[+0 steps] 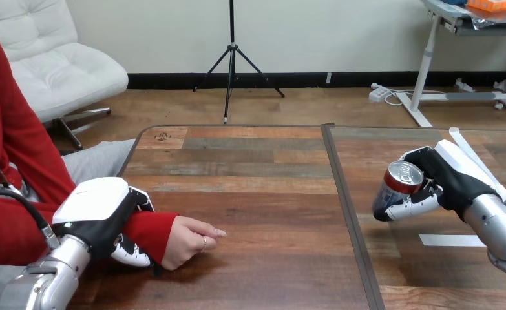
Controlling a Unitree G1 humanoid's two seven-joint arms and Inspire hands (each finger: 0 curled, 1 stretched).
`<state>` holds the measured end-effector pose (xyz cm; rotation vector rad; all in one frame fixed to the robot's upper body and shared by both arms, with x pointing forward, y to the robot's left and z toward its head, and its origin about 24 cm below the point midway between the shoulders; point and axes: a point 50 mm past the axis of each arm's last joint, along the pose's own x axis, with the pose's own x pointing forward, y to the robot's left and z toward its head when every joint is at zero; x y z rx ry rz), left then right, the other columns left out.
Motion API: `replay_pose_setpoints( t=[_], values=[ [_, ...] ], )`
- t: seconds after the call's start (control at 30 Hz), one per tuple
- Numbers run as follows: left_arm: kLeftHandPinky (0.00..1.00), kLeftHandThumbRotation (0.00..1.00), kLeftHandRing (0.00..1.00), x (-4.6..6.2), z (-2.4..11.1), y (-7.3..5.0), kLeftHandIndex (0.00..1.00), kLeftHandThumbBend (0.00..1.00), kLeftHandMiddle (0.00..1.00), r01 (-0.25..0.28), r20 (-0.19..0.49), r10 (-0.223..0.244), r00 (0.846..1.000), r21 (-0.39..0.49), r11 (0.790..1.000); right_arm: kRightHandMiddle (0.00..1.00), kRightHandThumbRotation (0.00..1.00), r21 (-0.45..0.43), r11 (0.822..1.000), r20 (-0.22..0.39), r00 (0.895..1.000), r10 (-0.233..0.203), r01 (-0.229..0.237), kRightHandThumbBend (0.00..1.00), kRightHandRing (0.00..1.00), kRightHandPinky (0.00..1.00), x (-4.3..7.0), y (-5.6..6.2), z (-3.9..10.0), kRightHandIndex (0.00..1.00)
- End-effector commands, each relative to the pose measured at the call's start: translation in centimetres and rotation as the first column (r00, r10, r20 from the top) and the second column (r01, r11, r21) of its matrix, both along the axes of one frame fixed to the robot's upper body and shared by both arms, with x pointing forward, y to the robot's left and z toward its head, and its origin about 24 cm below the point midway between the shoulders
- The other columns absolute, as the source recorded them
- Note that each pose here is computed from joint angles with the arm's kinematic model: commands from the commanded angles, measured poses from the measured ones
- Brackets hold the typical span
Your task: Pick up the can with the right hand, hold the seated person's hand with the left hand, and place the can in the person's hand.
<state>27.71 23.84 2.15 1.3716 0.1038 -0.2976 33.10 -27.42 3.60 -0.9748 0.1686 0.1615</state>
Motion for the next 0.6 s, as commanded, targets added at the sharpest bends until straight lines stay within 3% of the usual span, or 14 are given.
replay_pose_setpoints(
  t=[0.0, 0.57],
  values=[
    [0.39, 0.0, 0.42, 1.41, 0.85, -0.98, 0.42, 0.72, 0.44, 0.024, 0.044, -0.023, 0.999, -0.01, 1.0, 0.42, 0.0, 0.02, 1.0, 0.158, 0.987, 0.006, -0.009, 0.8, 0.38, 0.34, 1.97, 0.21, 3.99, 0.45],
    [0.28, 0.0, 0.34, 1.96, 1.2, -1.1, 0.37, 0.67, 0.38, -0.028, 0.019, 0.029, 0.999, -0.06, 0.998, 0.42, 0.0, 0.021, 1.0, 0.158, 0.987, 0.004, -0.007, 0.8, 0.37, 0.34, 1.99, 0.26, 3.96, 0.45]
  ],
)
